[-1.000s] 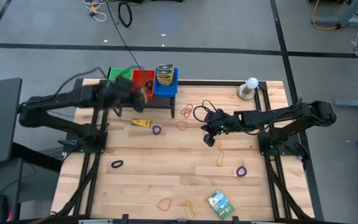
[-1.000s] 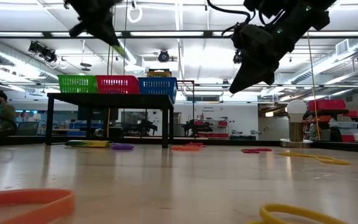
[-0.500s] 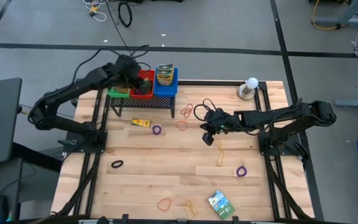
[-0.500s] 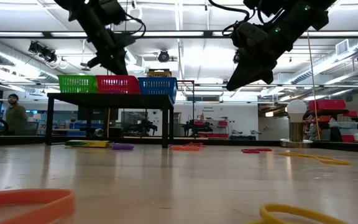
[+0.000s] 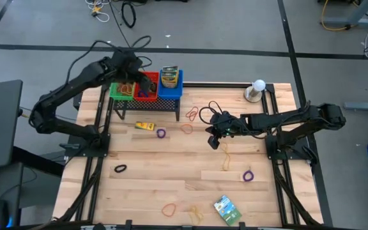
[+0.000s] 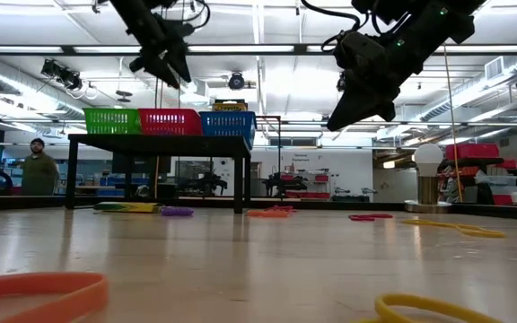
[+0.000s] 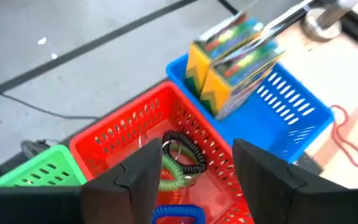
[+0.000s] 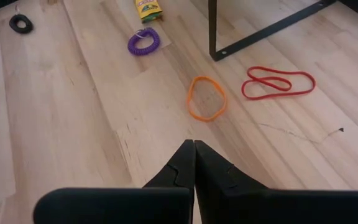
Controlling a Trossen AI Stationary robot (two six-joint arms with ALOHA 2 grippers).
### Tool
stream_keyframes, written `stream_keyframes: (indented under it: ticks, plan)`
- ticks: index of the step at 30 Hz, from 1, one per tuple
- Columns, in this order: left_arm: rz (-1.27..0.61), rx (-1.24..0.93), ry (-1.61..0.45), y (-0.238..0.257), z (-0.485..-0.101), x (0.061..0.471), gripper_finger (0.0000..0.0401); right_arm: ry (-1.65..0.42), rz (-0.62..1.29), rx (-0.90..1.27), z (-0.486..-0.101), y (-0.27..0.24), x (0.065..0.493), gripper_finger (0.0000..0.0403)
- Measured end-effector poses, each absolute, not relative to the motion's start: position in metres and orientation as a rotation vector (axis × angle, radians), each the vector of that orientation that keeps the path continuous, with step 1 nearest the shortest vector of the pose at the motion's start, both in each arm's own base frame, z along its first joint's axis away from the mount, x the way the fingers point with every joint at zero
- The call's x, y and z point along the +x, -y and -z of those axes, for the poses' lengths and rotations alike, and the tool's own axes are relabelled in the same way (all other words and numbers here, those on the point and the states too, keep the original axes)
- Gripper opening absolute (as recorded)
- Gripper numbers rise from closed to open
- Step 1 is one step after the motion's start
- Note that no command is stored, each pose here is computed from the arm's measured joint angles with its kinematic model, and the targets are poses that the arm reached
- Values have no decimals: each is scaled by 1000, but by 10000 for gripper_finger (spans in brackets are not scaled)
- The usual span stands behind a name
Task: Pick & Place Office Desk Supplies
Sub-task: Put the yellow rubber band into the green bin on the shelf
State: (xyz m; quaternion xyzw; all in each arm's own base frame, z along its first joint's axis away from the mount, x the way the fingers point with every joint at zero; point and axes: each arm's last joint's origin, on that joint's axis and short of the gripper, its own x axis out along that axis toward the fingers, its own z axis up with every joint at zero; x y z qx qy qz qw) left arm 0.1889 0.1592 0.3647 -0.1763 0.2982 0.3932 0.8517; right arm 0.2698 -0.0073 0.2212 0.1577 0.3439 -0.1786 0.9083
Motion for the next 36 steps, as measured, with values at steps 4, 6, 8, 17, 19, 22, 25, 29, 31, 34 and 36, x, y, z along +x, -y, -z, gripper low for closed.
stream_keyframes:
  ticks: [4,6,8,17,19,22,25,29,31,34,36]
  plan:
    - [-800,-370,-609,-155,-378,188,202,-708,373,336,-221,7,270,5]
    - [-779,-354,-600,-150,-380,188,189,-707,376,344,-221,7,270,5]
    - [-750,-330,-601,-143,-382,190,169,-704,381,358,-221,7,270,5]
    - [-578,-193,-460,-93,-362,203,35,-700,387,389,-221,5,270,5]
    - [-536,-188,-390,-80,-354,203,12,-697,390,407,-222,4,269,5]
    - [-465,-198,-289,-63,-342,201,7,-690,389,434,-224,0,267,5]
    - [-391,-200,-235,-47,-332,199,10,-684,385,468,-227,-4,265,5]
    - [-342,-233,-253,-35,-324,199,12,-732,406,502,-229,-9,258,5]
    - [-340,-251,-260,-32,-322,202,12,-786,440,498,-228,-11,253,5]
    - [-327,-200,-292,-24,-315,208,7,-828,476,494,-234,-14,250,5]
    - [-310,-155,-291,-19,-305,213,5,-854,496,482,-239,-16,248,5]
